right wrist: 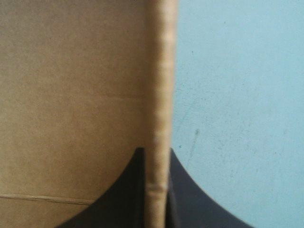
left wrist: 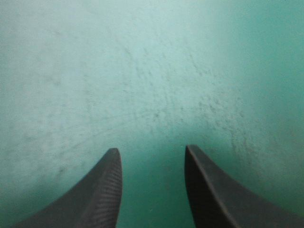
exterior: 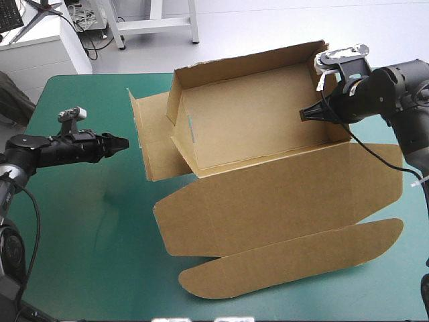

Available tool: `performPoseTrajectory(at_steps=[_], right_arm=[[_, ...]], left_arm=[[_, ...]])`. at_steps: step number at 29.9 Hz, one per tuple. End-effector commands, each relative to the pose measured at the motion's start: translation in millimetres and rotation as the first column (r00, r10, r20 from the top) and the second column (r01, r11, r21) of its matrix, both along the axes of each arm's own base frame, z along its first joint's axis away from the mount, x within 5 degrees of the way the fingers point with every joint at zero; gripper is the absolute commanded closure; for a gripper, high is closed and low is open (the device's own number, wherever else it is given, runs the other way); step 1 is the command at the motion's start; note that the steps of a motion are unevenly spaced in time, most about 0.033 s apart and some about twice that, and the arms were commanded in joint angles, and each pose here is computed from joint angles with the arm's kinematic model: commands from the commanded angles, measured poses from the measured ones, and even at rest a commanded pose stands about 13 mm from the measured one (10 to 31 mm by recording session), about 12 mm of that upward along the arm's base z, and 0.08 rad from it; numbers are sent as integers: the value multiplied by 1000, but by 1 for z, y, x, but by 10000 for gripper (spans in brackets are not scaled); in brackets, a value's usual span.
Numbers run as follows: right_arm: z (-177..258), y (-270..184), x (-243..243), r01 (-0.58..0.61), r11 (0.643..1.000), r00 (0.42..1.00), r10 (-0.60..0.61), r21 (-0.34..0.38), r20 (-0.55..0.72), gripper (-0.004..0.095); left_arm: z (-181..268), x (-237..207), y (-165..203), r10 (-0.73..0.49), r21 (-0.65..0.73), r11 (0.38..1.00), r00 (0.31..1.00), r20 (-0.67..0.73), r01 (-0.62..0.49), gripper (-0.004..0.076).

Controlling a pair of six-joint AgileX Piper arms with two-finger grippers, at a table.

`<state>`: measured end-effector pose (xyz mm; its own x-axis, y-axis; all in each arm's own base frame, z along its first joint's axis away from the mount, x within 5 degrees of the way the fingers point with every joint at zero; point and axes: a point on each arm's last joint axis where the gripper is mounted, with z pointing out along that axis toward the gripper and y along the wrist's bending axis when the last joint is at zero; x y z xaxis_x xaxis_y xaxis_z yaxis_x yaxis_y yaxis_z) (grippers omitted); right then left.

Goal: Fold the box

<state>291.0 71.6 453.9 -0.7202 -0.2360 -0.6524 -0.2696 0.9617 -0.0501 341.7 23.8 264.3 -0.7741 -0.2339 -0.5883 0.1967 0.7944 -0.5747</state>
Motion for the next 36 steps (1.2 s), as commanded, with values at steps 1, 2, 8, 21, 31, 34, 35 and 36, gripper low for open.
performPoseTrajectory(at_steps=[1, 2, 8, 21, 31, 34, 35, 36], right_arm=[[21, -4, -16, -4, 1000, 998, 3, 22, 63, 928], [21, -4, -16, -4, 1000, 998, 3, 22, 63, 928], [21, -4, -16, -12, 1000, 998, 11, 11, 66, 928], [21, -5, -16, -17, 1000, 997, 17, -10, 72, 928], [22, -5, -14, -16, 1000, 996, 17, -10, 86, 928], [22, -5, -14, -16, 1000, 996, 17, -9, 87, 928], [22, -5, -14, -16, 1000, 996, 17, -9, 88, 928], [22, -5, -14, -16, 1000, 996, 17, -9, 88, 928]], left_arm=[[8, 1, -10, -26, -130, 991, 996, 89, 38, 428], [3, 1, -11, -30, -159, 986, 997, 76, 42, 428], [-15, -4, -45, -168, -242, 951, 978, 120, 193, 428], [20, -14, -91, -271, -466, 779, 896, 351, 419, 428], [67, -43, -103, -299, -397, 763, 823, 482, 510, 428], [80, -53, -103, -297, -376, 765, 805, 514, 522, 428], [83, -55, -103, -293, -373, 768, 803, 518, 521, 428], [87, -58, -103, -290, -380, 766, 806, 516, 519, 428]])
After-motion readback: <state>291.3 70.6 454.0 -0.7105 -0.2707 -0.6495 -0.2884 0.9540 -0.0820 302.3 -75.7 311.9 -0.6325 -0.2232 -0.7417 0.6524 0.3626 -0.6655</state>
